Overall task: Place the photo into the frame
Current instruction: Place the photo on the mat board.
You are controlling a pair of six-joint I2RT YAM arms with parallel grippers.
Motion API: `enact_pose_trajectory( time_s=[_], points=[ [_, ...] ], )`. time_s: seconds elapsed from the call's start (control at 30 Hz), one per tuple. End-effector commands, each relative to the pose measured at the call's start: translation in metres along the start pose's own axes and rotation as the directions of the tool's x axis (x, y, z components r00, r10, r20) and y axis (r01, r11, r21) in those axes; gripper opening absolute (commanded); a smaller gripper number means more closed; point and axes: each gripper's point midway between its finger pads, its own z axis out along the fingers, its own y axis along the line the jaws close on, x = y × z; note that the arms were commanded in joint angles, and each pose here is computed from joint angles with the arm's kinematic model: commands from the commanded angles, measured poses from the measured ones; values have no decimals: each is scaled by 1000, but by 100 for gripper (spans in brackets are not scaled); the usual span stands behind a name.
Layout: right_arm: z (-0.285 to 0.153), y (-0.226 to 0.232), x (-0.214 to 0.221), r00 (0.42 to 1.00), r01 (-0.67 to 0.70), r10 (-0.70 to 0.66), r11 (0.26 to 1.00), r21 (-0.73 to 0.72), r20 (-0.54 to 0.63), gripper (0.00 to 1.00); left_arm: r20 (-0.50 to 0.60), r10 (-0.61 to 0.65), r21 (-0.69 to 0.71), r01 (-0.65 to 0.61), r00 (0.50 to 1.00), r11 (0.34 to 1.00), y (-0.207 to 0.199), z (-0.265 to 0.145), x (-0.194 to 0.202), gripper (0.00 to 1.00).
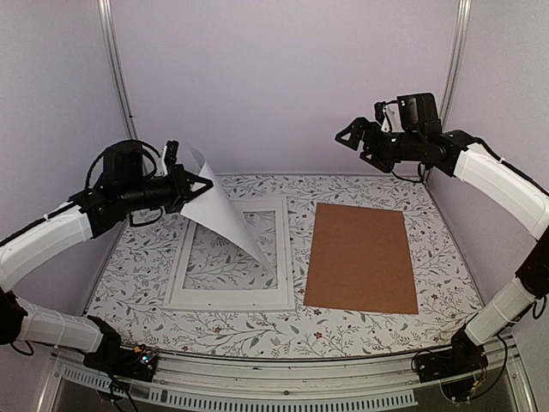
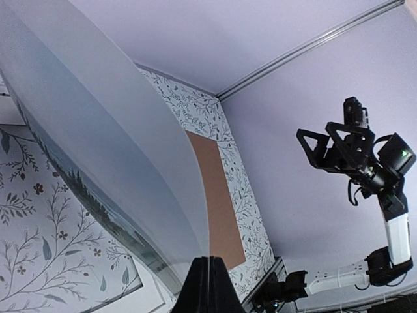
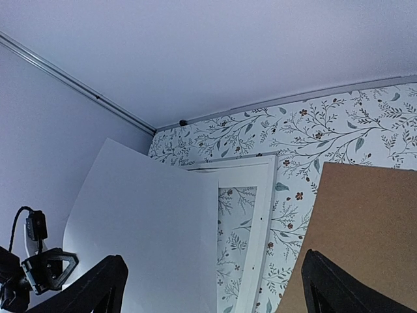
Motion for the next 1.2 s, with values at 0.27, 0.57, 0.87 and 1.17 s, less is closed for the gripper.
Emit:
enact_pose_trajectory(
  time_s=[0.27, 0.57, 0.87, 1.17],
  points=[
    [2, -18, -4, 1000, -18, 18, 1000, 22, 3, 97, -11, 160, 208, -154, 987, 966, -94, 36, -33, 0],
    [-10, -33, -13, 999, -39, 37, 998, 41, 31, 97, -35, 226, 223, -213, 973, 951, -109, 44, -15, 0],
    [-2, -39, -4, 999, -51, 51, 998, 42, 5, 97, -82, 74, -47, -78, 994, 996, 3, 44, 33, 0],
    [2, -43, 2, 998, -58, 59, 997, 43, -11, 97, -130, -77, -238, 44, 989, 970, 98, 33, 87, 0]
  ],
)
